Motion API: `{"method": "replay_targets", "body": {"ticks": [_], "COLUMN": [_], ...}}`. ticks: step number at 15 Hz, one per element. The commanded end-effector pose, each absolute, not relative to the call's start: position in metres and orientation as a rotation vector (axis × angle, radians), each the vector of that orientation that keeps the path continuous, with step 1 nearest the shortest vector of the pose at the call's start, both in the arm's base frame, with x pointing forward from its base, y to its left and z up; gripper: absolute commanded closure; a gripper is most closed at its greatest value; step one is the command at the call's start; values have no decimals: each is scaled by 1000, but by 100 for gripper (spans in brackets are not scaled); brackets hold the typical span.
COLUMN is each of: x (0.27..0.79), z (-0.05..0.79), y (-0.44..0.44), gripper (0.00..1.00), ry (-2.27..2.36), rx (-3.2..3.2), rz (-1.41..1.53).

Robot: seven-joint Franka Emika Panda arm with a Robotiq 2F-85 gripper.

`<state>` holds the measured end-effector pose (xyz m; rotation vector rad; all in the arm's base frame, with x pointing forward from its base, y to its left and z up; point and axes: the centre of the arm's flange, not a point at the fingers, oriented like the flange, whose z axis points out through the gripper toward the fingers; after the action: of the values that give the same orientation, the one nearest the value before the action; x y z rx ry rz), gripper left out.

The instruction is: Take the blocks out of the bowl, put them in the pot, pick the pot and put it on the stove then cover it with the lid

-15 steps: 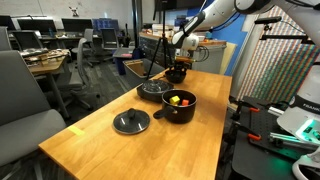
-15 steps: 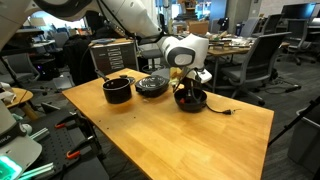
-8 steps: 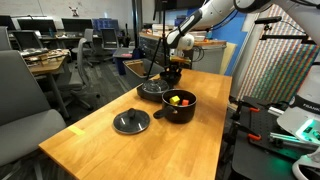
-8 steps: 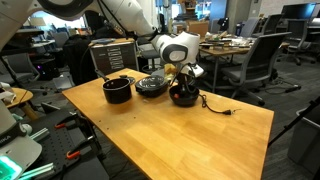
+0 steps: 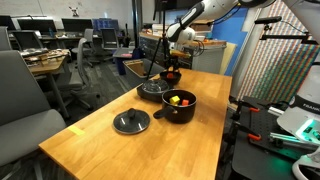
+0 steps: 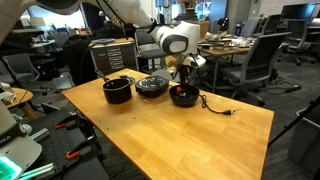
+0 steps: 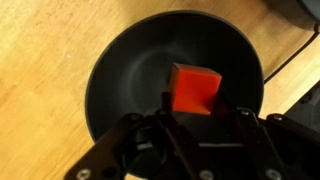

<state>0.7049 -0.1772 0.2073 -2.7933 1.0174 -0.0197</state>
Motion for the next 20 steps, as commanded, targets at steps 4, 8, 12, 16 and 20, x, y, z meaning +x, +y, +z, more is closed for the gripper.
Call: {"method": "replay_targets", "body": {"ticks": [4, 8, 12, 16, 20], "x": [677, 656, 618, 564, 500], "z": [283, 336, 372, 366, 329], "y": [-134, -85, -14, 68, 140], "gripper": [79, 79, 79, 79, 79], "ry": [779, 485, 161, -148, -242], "rx": [-2876, -2976, -2986, -2933, -2945], "rz": [-158, -227, -268, -176, -78]}}
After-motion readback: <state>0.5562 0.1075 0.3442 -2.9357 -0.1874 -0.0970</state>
